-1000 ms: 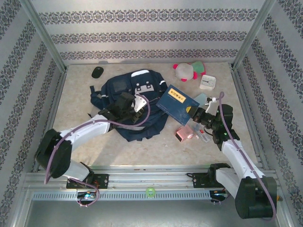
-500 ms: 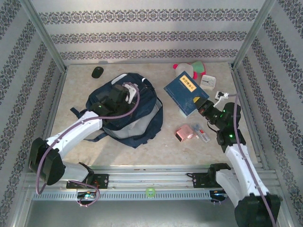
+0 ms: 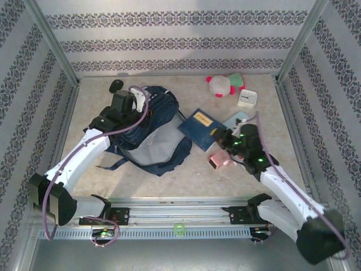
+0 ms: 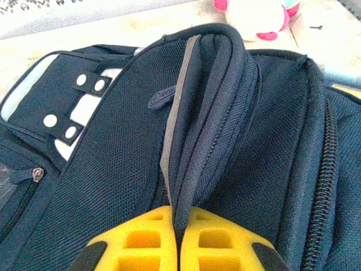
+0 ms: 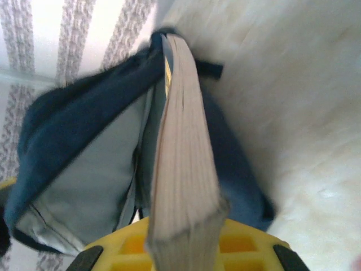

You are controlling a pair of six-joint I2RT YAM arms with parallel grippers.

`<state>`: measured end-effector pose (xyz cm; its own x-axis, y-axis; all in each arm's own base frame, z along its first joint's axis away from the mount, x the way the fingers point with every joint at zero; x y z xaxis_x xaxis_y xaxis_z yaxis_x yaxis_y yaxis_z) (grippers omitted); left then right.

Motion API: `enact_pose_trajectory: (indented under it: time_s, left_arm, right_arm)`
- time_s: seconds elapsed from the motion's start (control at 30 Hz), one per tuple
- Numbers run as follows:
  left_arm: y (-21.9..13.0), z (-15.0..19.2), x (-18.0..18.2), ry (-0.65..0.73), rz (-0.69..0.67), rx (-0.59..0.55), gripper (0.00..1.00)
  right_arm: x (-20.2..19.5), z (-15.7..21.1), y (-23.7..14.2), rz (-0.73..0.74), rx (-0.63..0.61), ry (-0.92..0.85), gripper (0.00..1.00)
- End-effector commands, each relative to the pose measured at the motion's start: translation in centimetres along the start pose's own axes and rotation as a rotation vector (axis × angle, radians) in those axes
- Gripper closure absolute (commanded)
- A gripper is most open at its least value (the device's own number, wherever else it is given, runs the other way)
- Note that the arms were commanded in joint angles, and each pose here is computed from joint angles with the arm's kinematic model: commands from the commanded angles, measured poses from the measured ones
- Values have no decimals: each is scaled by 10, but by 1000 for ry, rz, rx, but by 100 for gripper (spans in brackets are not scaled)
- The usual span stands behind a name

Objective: Pack the student bag

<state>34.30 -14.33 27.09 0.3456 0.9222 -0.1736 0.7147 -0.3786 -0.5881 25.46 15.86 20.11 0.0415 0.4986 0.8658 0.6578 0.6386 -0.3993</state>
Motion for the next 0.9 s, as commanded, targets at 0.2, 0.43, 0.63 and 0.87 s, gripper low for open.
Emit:
enact_pose_trajectory:
  time_s: [0.2,0.43,0.63,0.87]
  left_arm:
    - [-11,-48,-1,-69,79,-128,100]
    - [-14,-52,-5,-70,117,-134,100]
    - [-20,-54,-7,-73,147,-143,100]
    - [-22,-56,-9,-81,175,-157,100]
  right_arm:
    - [35,34,41,-120,-21,66,100]
    - [50,45,88,-169,-62,89,100]
    - [55,41,129,-158,-127,63,100]
    - [58,38,193,-197,-132,74,100]
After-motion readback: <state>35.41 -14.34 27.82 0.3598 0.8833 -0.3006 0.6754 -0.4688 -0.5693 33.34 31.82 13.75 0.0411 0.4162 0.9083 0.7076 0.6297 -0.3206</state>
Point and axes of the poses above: each hand's point on the last joint's axis, 136 mm out from that joint toward the fingers, its own y axis out along the fingers, its own x axis along the line the jaws close on, z = x × y, the point moved 4 cm from there along -y, back along the fingers, and after that the axes turned 2 degrees about -y, right-handed, at the moved point
